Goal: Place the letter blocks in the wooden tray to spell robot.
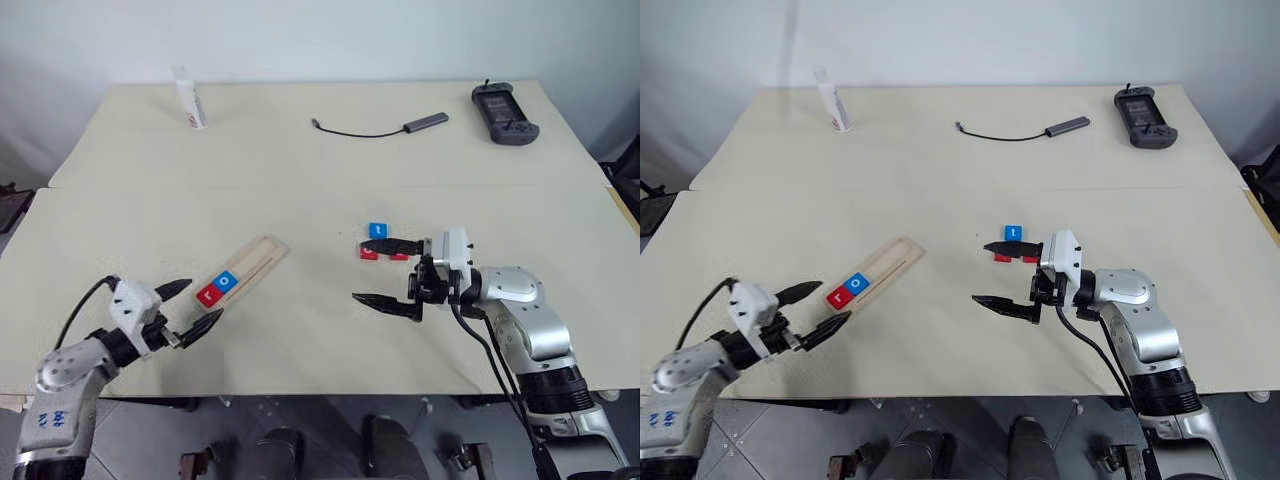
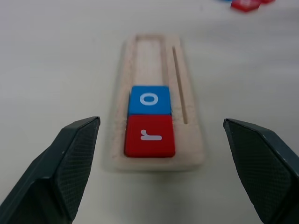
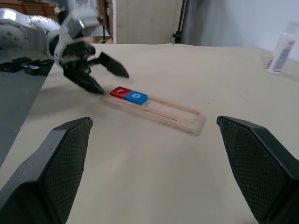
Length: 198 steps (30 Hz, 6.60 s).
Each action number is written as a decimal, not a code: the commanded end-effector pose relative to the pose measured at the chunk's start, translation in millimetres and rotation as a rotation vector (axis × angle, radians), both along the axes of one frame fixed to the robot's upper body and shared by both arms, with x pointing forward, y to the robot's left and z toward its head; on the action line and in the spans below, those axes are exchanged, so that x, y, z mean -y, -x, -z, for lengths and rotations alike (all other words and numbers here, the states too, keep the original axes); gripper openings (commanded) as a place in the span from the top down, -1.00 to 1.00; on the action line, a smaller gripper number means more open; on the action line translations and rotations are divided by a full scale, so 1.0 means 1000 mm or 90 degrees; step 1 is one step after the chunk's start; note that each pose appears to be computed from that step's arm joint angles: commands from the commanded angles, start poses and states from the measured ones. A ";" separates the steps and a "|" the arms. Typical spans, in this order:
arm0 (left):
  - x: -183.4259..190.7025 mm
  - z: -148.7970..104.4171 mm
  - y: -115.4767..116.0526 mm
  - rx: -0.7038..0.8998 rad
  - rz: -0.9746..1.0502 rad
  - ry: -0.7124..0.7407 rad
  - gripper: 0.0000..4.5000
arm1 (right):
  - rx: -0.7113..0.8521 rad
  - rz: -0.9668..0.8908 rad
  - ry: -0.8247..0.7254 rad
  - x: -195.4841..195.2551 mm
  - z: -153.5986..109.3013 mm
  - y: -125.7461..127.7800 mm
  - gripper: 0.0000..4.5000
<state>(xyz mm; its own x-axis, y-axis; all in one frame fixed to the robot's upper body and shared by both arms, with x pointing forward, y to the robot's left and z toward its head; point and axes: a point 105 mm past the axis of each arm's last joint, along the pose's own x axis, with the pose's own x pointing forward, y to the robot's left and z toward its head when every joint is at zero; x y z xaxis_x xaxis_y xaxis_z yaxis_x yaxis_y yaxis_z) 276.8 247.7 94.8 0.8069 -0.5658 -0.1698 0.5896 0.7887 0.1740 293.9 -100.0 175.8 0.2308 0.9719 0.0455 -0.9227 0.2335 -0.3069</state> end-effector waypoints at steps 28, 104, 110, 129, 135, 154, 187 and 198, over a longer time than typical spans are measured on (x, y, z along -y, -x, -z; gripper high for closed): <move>0.040 -0.007 -0.013 0.007 0.203 0.002 -0.52 | 0.024 0.076 0.000 0.023 -0.011 0.012 -1.00; 0.083 -0.048 0.008 0.105 0.348 0.029 -0.99 | -0.302 0.501 0.152 0.061 0.013 -0.071 -1.00; 0.085 -0.049 0.008 0.109 0.347 0.032 -0.99 | -0.318 0.597 0.113 0.052 0.029 -0.082 -1.00; 0.087 -0.046 0.011 0.104 0.355 0.032 -1.00 | -0.353 0.678 0.101 0.054 0.042 -0.072 0.32; 0.093 -0.047 0.008 0.105 0.368 0.036 -1.00 | -0.354 0.670 0.105 0.054 0.047 -0.066 0.32; 0.117 -0.041 -0.015 0.093 0.456 0.050 -1.00 | -0.352 0.782 0.073 0.102 0.035 0.002 0.35; 0.117 -0.040 0.007 0.092 0.489 0.041 -1.00 | -0.129 0.251 0.341 0.122 0.020 0.034 -0.98; 0.123 -0.047 0.021 0.081 0.514 0.033 -1.00 | -0.130 0.120 0.428 0.131 0.059 -0.011 -0.98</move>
<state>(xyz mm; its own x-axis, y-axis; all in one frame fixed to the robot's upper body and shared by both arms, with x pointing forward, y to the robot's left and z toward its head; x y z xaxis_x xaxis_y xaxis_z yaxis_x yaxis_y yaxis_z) 258.2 127.2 131.3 0.1752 -0.9816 -0.0759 0.9632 0.1550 0.2195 301.3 -227.4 119.9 0.3421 0.7241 -0.5989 -0.9381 0.2266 -0.2619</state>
